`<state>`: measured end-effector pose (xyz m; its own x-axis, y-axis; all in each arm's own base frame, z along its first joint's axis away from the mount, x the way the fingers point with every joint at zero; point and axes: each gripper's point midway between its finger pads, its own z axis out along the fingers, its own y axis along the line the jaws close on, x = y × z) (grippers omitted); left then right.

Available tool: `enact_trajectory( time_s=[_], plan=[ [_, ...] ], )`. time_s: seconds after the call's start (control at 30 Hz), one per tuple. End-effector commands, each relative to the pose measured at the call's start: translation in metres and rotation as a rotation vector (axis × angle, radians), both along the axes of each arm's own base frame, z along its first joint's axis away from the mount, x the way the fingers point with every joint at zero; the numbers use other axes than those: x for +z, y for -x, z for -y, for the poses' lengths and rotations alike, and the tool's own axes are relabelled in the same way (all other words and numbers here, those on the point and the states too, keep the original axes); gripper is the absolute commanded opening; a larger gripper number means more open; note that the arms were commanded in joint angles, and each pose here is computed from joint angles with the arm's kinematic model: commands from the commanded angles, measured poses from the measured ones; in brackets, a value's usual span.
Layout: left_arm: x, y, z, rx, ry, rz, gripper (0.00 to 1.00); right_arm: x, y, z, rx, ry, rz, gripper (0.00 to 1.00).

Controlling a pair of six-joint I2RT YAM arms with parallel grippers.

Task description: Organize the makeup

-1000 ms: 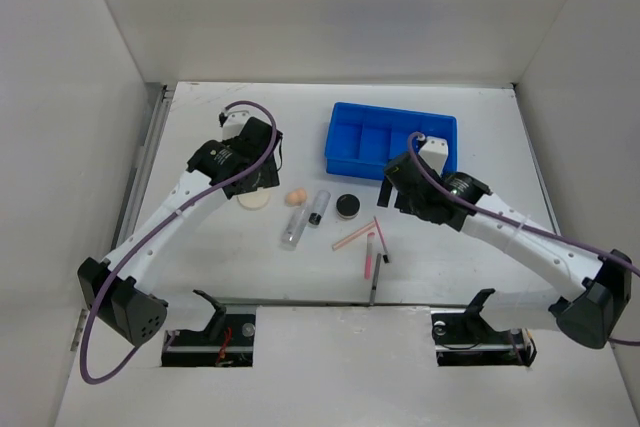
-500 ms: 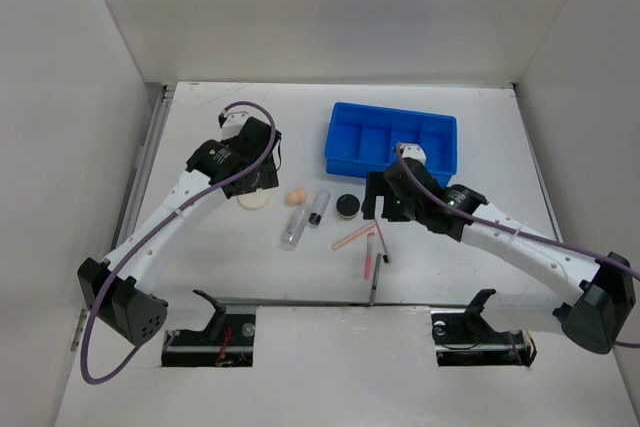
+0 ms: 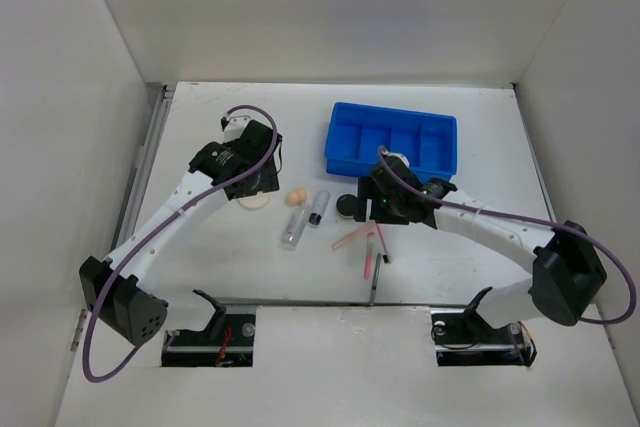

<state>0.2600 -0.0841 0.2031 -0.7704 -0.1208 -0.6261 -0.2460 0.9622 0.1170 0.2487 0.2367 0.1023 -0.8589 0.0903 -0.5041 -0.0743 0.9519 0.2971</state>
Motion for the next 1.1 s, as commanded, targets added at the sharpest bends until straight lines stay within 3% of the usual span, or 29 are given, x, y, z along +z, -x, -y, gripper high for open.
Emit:
enact_trajectory(
  time_s=[0.0, 0.07, 0.13, 0.2, 0.33, 0.43, 0.77, 1.07],
  plan=[
    [0.000, 0.000, -0.002, -0.003, -0.002, 0.005, 1.00, 0.029, -0.016, -0.009, -0.082, -0.059, 0.064, 0.82],
    [0.001, -0.001, -0.005, 0.004, -0.014, 0.013, 1.00, 0.024, -0.024, -0.007, -0.083, -0.016, 0.077, 0.82],
    [0.008, 0.002, -0.011, 0.024, -0.014, 0.048, 1.00, 0.022, -0.032, -0.010, -0.049, 0.023, 0.091, 0.95],
    [0.011, 0.003, -0.013, 0.029, -0.009, 0.073, 1.00, 0.022, -0.038, -0.016, -0.014, 0.055, 0.109, 1.00],
    [0.021, 0.002, -0.018, 0.036, -0.013, 0.115, 1.00, 0.016, -0.043, -0.028, 0.045, 0.232, 0.172, 1.00],
    [0.021, 0.005, -0.024, 0.055, -0.024, 0.124, 1.00, 0.007, -0.051, -0.038, 0.081, 0.286, 0.169, 1.00],
    [0.022, 0.005, -0.024, 0.056, -0.015, 0.137, 1.00, -0.044, -0.053, -0.048, 0.144, 0.358, 0.084, 1.00],
    [0.022, 0.002, -0.022, 0.055, -0.025, 0.123, 1.00, -0.062, -0.065, -0.060, 0.150, 0.330, 0.092, 1.00]
  ],
)
